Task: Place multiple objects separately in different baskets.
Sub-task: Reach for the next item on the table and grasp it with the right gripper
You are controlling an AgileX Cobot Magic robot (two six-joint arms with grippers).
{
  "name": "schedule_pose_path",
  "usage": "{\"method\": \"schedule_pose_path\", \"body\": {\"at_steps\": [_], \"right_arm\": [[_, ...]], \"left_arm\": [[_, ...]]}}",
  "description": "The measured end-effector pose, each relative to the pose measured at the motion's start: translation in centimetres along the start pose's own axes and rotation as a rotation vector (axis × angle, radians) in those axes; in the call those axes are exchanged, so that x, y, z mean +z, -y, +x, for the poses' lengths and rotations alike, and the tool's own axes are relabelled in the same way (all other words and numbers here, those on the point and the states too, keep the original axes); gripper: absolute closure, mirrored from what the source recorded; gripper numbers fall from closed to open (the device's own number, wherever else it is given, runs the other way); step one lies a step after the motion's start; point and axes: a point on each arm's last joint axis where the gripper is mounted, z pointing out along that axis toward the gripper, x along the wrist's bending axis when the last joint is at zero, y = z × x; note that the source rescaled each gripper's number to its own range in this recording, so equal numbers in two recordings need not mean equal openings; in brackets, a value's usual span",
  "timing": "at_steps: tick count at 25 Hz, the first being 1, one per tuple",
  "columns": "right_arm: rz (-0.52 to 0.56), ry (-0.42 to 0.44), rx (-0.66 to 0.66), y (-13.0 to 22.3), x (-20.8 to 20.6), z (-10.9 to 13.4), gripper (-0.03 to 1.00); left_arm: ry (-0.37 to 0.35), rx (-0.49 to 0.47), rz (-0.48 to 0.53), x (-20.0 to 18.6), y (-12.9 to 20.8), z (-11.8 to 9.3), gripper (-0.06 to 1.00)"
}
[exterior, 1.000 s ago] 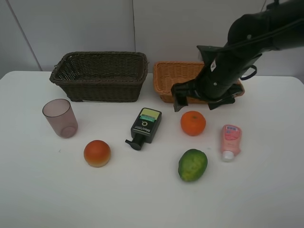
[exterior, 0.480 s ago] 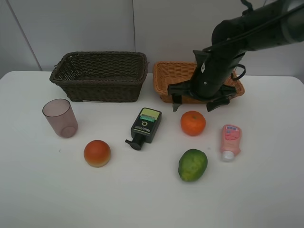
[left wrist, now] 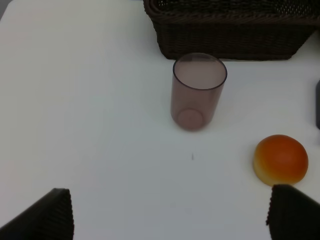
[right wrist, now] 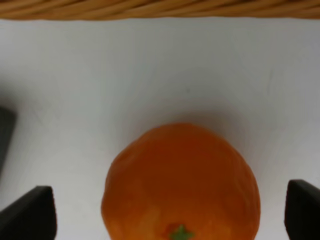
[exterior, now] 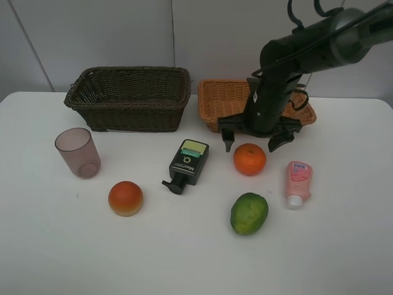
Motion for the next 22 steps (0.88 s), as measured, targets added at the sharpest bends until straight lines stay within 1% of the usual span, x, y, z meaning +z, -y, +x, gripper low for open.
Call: {"method": "schedule_pose_path", "body": {"at_steps": [5, 22], "right_arm": [[-0.002, 0.026, 0.006, 0.0, 0.8, -0.1, -0.03], [0.028, 0.041, 0.015, 0.2, 3.6, 0.1, -0.03]], "left_arm": [[0.000, 0.000, 0.000, 0.0, 0.0, 0.0, -0.06], [0.000, 0.000, 0.000, 0.0, 0.0, 0.0, -0.06]]}}
